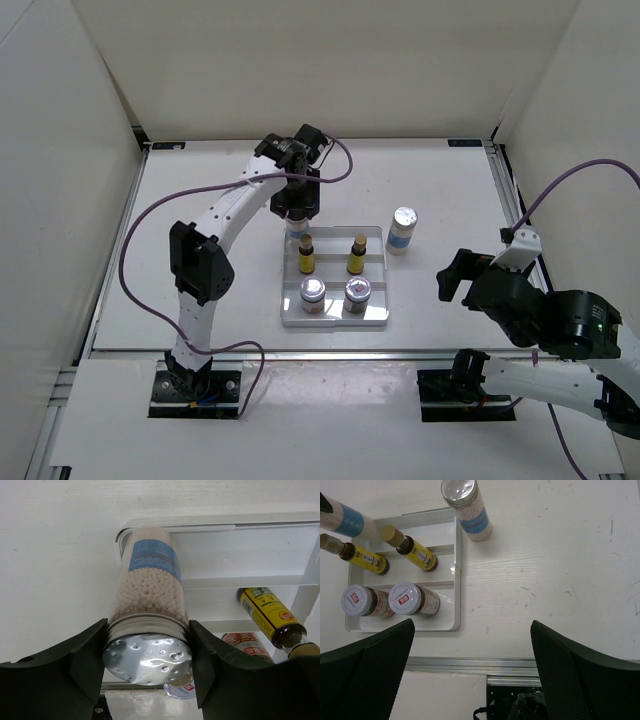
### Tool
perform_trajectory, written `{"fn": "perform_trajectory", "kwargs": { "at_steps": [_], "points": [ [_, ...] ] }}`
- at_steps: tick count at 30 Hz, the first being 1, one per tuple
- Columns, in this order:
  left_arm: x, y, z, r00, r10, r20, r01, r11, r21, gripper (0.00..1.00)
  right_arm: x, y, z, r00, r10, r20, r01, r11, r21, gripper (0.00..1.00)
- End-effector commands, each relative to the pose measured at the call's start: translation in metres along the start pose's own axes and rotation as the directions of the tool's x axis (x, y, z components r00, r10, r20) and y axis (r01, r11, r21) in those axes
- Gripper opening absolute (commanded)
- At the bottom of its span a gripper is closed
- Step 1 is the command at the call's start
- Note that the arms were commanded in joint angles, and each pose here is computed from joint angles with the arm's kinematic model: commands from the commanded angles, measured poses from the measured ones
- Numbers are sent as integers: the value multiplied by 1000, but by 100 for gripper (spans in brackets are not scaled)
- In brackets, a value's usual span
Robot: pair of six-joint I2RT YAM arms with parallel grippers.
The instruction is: Organize the condiment bottles
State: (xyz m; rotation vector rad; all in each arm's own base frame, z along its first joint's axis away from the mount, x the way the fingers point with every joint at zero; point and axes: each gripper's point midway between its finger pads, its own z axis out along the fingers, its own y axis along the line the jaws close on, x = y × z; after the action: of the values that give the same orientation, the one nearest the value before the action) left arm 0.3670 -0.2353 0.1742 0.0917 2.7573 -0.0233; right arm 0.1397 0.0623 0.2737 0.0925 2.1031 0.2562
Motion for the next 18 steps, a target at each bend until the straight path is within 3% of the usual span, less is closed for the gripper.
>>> {"fn": "perform_trajectory", "kwargs": {
  "at_steps": [1,18],
  "points": [
    [11,-7,1,1000,-11,-18,11,1000,25,64,12,-30,-4,994,-97,-42,101,992,82,100],
    [9,-9,-5,1000,-26,5,26,998,50,66,12,-30,-4,994,-97,-42,101,992,82,100]
  ]
}}
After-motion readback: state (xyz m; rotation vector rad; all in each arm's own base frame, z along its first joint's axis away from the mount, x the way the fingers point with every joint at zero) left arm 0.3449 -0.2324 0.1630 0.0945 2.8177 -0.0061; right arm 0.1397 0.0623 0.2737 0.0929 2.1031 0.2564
